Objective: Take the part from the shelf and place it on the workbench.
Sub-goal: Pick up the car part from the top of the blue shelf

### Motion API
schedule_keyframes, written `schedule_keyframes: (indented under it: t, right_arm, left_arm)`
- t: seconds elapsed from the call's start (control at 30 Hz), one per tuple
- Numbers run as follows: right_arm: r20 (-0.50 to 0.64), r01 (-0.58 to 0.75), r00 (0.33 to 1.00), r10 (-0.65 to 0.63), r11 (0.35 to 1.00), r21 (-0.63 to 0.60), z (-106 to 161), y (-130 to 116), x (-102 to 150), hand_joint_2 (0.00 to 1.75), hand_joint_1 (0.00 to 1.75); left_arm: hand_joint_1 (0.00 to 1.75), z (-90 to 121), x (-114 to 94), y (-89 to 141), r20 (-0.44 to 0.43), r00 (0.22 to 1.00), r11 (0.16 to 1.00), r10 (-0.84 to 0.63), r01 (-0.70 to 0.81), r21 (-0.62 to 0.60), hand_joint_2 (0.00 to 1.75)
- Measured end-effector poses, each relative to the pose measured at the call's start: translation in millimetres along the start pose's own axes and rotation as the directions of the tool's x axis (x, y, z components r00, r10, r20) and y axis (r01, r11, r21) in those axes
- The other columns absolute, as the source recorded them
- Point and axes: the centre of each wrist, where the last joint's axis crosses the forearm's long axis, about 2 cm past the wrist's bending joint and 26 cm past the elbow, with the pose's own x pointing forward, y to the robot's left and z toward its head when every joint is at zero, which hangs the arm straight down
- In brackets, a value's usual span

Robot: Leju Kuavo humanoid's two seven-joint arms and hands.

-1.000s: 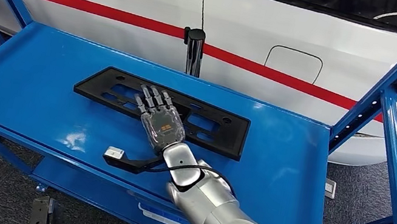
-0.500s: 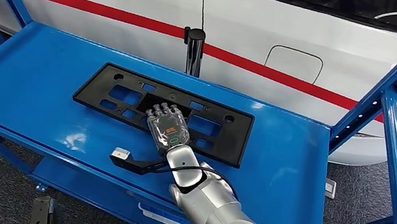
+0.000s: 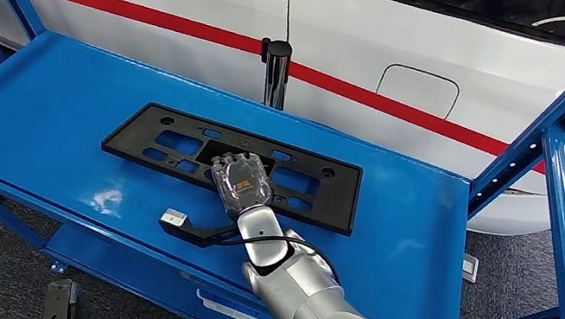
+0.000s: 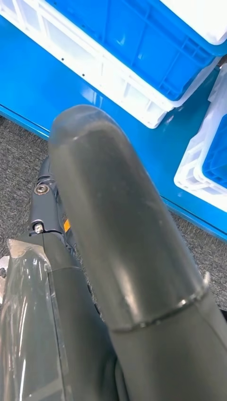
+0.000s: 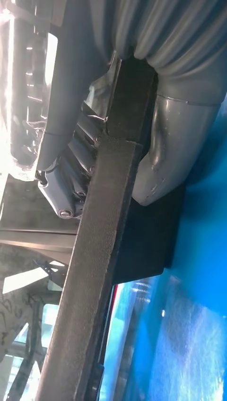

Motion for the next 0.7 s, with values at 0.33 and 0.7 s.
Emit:
schedule_keyframes:
  t: [0.33,0.7]
  right_arm:
    - [-0.025,-0.067,0.998,0.063,0.985,-0.161,0.8,-6.0,2.2,1.75,1.75]
    - [-0.035,0.025,0.998,-0.052,0.838,-0.545,2.6,-70.7,-1.7,1.75,1.75]
  left_arm:
    - [0.00,0.0,0.7,-0.6,0.108,0.993,0.998,-0.056,0.056,0.006,0.00]
    - [0.00,3.2,-0.2,-9.3,0.186,0.978,0.995,-0.093,0.098,-0.018,1.75]
